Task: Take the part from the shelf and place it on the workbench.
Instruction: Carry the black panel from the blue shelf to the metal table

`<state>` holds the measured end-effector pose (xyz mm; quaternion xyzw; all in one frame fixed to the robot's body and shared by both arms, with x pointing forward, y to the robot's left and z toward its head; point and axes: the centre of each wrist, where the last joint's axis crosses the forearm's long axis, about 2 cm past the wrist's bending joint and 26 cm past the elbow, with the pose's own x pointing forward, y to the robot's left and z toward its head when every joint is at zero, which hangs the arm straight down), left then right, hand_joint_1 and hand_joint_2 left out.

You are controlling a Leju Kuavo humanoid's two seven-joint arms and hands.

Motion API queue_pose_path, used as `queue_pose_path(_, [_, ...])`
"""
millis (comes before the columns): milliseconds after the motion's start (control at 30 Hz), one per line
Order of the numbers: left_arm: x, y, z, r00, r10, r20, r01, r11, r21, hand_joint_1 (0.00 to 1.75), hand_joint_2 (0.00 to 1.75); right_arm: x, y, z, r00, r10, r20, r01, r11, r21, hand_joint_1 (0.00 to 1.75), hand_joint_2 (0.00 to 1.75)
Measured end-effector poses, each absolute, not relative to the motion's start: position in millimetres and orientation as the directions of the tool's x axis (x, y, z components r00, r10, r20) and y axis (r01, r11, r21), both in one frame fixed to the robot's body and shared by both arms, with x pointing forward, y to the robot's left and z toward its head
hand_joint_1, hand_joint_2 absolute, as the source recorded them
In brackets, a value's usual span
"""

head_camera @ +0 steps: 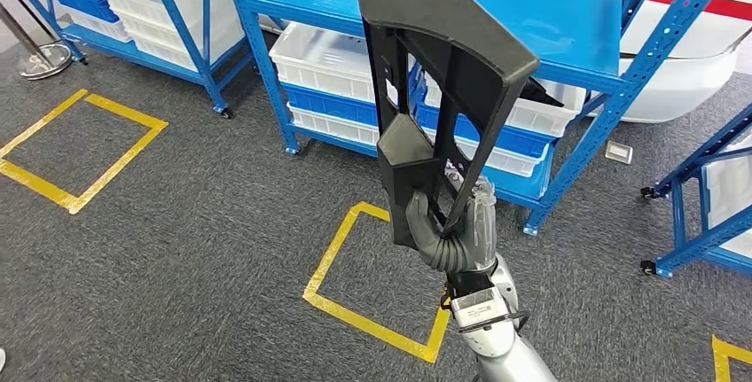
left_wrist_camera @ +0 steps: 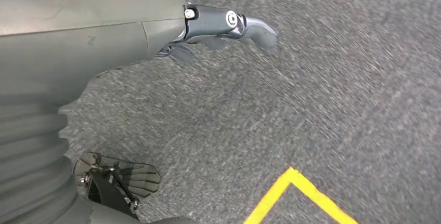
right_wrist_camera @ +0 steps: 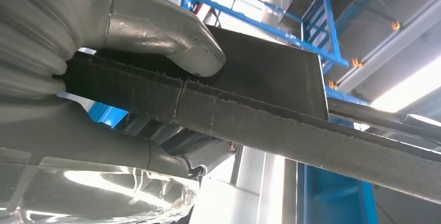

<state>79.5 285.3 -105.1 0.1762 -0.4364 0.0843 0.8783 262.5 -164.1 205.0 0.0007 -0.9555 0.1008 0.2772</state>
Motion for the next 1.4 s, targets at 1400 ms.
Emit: queue_pose_path(1400, [143, 258, -89, 0.639, -0.081, 0.765, 0.011, 0.995, 0.097, 0.00, 1.75, 217, -187, 181, -0.788, 0.036, 0.614, -0.047, 0.992, -0.119, 1.75, 1.75])
